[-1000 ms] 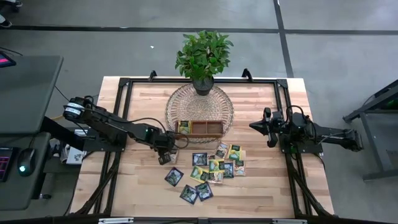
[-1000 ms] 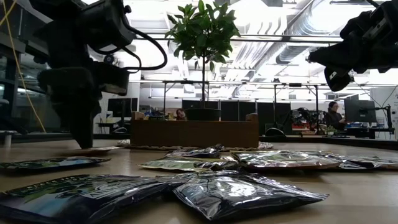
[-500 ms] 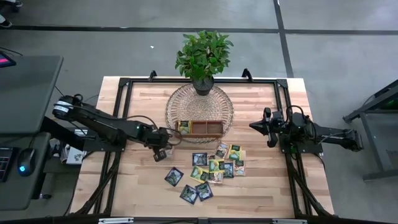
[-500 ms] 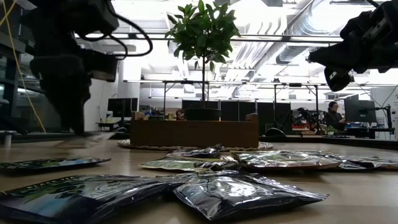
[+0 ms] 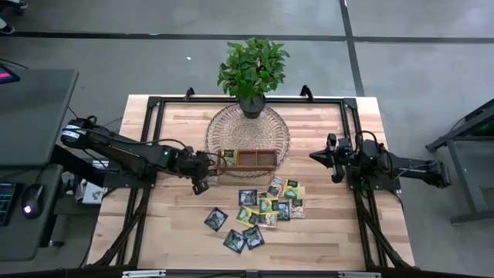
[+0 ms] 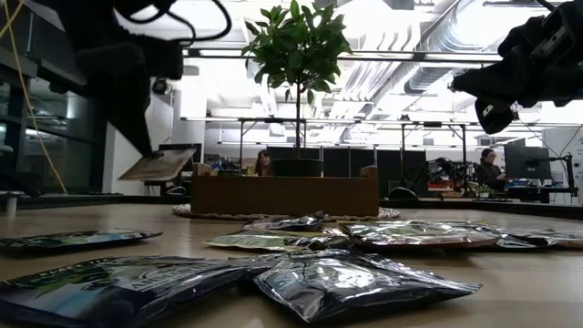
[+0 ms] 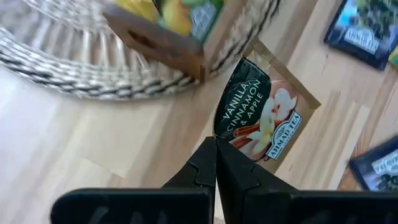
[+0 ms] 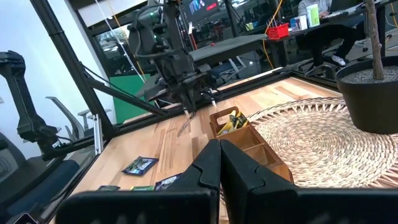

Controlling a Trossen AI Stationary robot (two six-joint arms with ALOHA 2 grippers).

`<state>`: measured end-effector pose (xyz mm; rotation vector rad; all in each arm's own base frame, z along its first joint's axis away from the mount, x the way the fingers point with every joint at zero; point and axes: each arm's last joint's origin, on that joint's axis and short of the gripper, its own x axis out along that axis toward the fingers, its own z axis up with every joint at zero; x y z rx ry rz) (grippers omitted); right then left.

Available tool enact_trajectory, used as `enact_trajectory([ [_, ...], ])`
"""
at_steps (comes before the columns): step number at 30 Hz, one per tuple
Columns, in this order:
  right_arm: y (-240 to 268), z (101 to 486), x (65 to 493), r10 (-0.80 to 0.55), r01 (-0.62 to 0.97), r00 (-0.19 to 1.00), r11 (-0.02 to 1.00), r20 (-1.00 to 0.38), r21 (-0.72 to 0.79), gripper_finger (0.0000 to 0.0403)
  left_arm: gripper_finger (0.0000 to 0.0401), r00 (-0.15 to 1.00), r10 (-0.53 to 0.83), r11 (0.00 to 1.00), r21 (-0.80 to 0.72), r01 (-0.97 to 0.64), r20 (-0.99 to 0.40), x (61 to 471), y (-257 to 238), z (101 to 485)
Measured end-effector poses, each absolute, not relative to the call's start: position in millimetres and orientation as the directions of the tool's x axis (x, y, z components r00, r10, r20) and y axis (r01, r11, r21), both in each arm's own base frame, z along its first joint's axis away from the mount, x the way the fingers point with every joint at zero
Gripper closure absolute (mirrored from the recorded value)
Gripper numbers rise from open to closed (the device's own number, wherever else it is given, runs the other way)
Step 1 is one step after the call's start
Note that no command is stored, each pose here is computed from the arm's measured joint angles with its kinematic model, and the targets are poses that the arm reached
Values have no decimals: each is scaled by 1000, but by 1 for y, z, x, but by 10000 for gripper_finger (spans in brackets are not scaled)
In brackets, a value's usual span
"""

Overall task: Pick & Place Tea
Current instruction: Put the brown tea bag into the middle section of the wooden organizer

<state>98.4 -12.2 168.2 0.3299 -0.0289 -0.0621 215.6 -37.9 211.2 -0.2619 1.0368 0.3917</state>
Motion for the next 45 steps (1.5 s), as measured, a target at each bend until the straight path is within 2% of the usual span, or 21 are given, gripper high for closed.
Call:
enact_trajectory([
  [10, -12, 168, 98, -65, 56, 998, 944, 18, 325, 402, 401, 528, 332, 889, 71, -453, -782, 230, -36, 246],
  [25, -12, 168, 98, -65, 56, 998, 944, 18, 325, 402, 401, 498, 530, 820, 264, -508, -686, 285, -23, 258],
  [34, -12, 168, 98, -66, 56, 998, 944, 18, 325, 402, 401, 486, 571, 802, 325, -501, -662, 326, -20, 251],
  [45, -12, 168, 98, -65, 56, 998, 944, 18, 325, 402, 401, 453, 598, 784, 365, -502, -661, 353, -17, 229],
])
